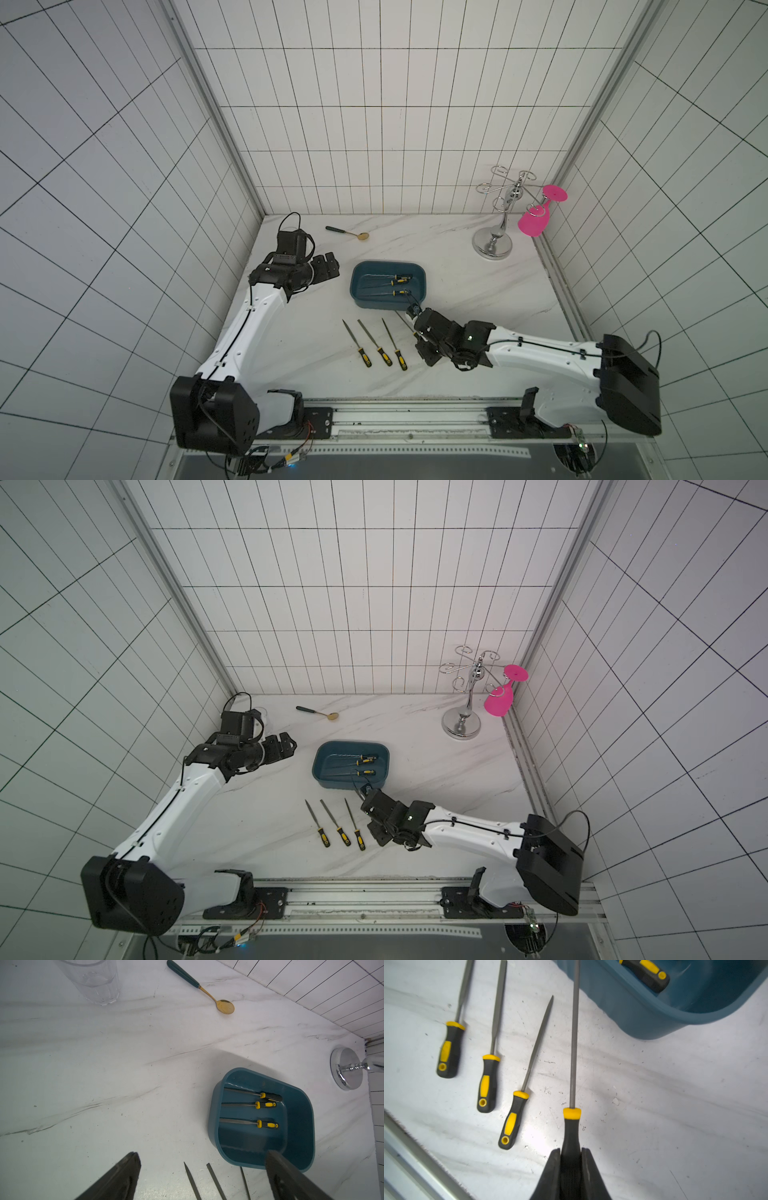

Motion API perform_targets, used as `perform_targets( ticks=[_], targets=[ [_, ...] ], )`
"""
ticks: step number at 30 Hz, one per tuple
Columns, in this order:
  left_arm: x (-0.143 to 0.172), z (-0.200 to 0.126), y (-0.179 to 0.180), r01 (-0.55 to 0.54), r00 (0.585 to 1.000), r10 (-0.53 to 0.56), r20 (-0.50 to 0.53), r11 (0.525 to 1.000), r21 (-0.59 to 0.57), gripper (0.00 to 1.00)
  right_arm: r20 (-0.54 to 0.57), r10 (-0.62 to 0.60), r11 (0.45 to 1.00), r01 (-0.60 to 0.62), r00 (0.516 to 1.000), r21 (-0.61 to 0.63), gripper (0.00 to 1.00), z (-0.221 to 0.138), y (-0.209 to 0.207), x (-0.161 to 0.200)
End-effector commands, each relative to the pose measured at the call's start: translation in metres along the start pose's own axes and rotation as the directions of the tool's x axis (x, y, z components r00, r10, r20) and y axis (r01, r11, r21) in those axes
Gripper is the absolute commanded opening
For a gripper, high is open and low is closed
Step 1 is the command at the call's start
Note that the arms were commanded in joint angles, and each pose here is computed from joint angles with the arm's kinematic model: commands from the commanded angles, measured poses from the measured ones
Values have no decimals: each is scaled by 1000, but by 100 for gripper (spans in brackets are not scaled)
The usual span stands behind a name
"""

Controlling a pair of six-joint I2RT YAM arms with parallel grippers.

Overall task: Put the file tool into the storage box
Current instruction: Place the file tool in the storage box.

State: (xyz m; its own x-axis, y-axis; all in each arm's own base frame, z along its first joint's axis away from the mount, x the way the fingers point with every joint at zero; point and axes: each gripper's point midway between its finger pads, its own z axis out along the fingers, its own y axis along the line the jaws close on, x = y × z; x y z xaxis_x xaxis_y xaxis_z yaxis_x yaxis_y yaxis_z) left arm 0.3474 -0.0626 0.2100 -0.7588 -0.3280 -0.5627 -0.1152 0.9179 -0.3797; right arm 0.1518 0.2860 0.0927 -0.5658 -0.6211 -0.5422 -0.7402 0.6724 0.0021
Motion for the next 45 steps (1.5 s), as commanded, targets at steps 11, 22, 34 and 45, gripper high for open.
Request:
perform_targets(
  ticks=[11,22,34,45],
  targets=[
    [-76,-31,-57,-16,978,-29,207,977,214,98,50,-110,990,114,993,-88,9,-42,11,-12],
    [-44,23,-58,108,992,-124,28,938,329,98,161,-213,977,215,964,2,7,-36,-26,-80],
    [-39,27,-57,143,989,-144,-22,929,340,98,6,-332,939,331,943,-94,4,44,-57,-120],
    [-32,38,-46,163,987,-156,-49,943,290,98,-13,-257,960,253,966,-122,53,72,-72,-140]
  ],
)
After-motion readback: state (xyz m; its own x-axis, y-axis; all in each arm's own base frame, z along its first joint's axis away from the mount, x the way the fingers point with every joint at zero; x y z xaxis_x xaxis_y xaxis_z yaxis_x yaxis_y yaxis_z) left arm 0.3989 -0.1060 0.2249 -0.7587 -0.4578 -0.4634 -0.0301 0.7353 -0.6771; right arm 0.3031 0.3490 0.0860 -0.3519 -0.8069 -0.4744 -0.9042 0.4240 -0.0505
